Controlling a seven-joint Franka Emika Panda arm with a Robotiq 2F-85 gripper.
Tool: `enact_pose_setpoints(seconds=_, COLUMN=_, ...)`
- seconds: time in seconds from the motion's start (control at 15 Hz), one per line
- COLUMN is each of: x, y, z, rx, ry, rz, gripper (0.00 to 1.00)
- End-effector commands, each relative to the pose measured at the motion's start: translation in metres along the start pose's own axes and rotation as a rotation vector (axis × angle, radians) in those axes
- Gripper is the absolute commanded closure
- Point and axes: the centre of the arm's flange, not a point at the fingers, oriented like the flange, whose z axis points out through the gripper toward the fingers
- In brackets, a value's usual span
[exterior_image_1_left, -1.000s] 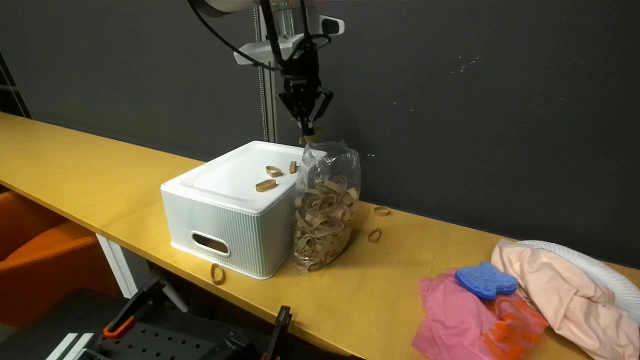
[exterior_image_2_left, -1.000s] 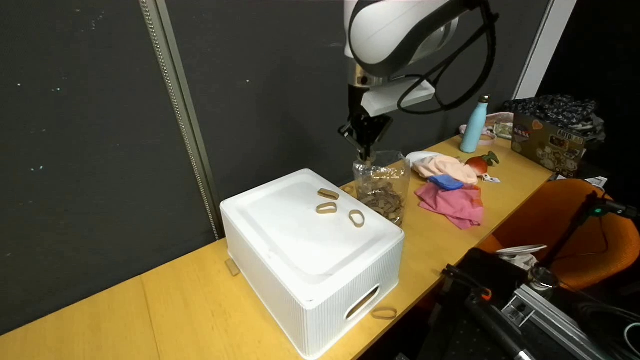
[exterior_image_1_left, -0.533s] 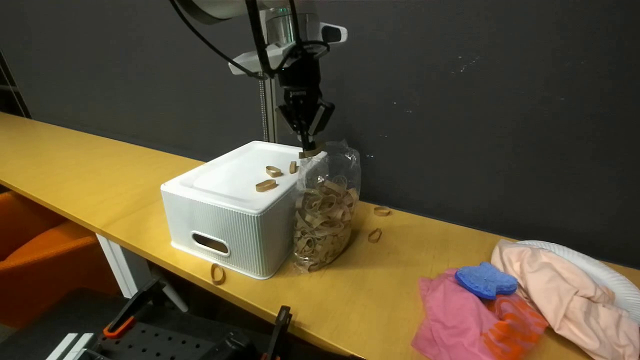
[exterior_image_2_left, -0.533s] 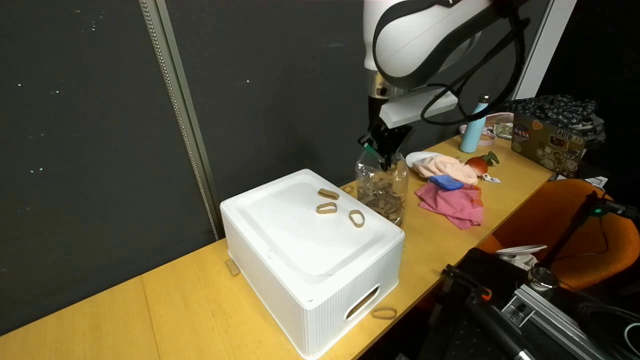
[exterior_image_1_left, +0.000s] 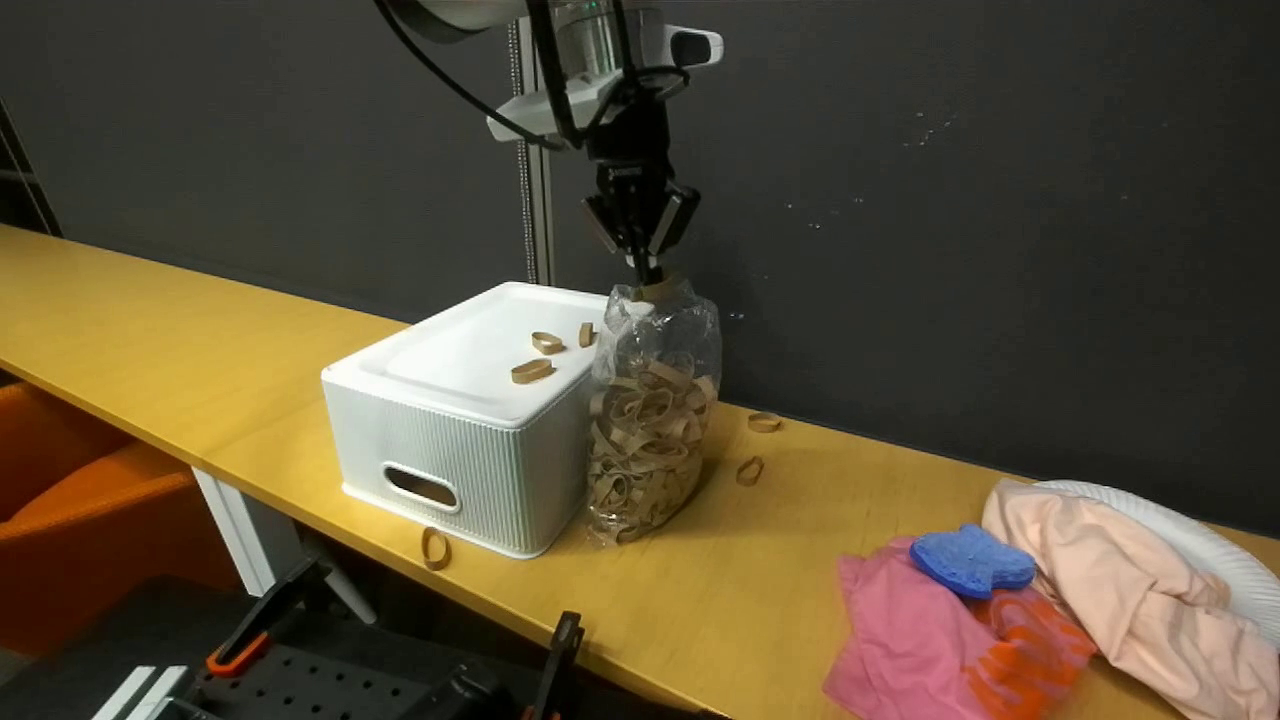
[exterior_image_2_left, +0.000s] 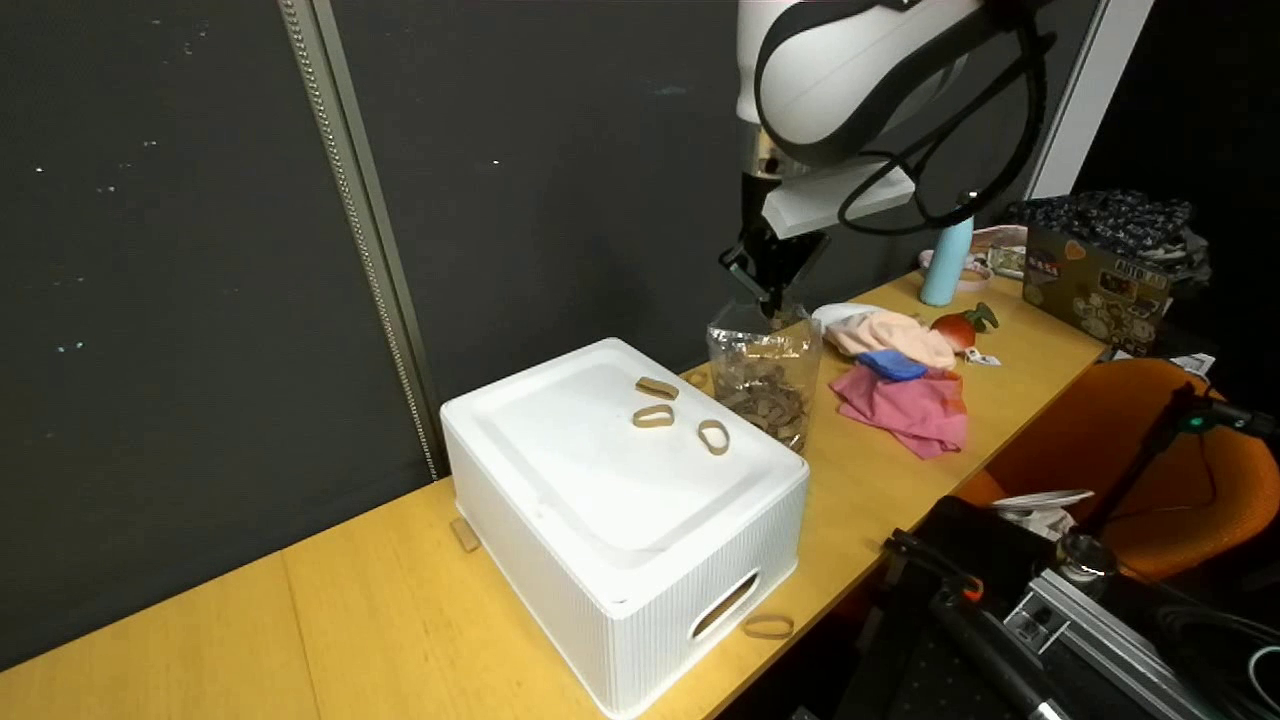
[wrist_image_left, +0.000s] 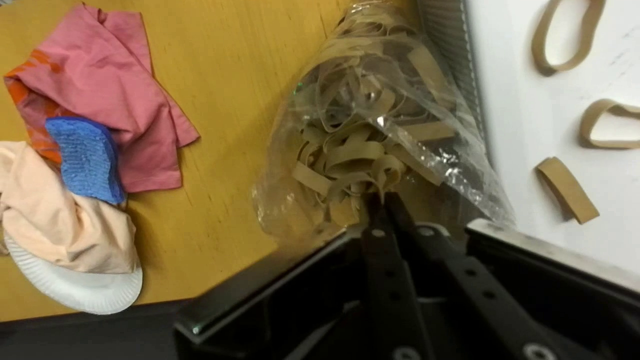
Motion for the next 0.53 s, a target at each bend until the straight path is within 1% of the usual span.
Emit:
enact_pose_setpoints(seconds=0.0, x=0.019, y=-0.003, z=-0.002, rx=-0.007, ry=0.028, rz=0.003, gripper=0.99)
enact_pose_setpoints(seconds=0.07, x=0.020, y=-0.003, z=0.000, rx=-0.004, ry=0.028, rz=0.004, gripper=0.94)
enact_pose_setpoints(seconds=0.13, x=0.020, y=-0.003, z=0.002, rx=-0.004, ry=0.024, rz=0.005, gripper=0.71)
enact_pose_setpoints(seconds=0.27, x=0.016, y=-0.003, z=0.008, rx=0.002, ry=0.015, rz=0.008, gripper=0.66)
enact_pose_setpoints(seconds=0.33, x=0.011, y=-0.002, z=0.009, rx=0.012, ry=0.010, rz=0.008, gripper=0.60)
enact_pose_setpoints(seconds=0.4, x=0.005, y=-0.001, z=0.009, rx=0.019, ry=0.006, rz=0.009, gripper=0.52)
enact_pose_setpoints(seconds=0.47, x=-0.004, y=0.000, z=0.008, rx=0.025, ry=0.004, rz=0.009, gripper=0.46)
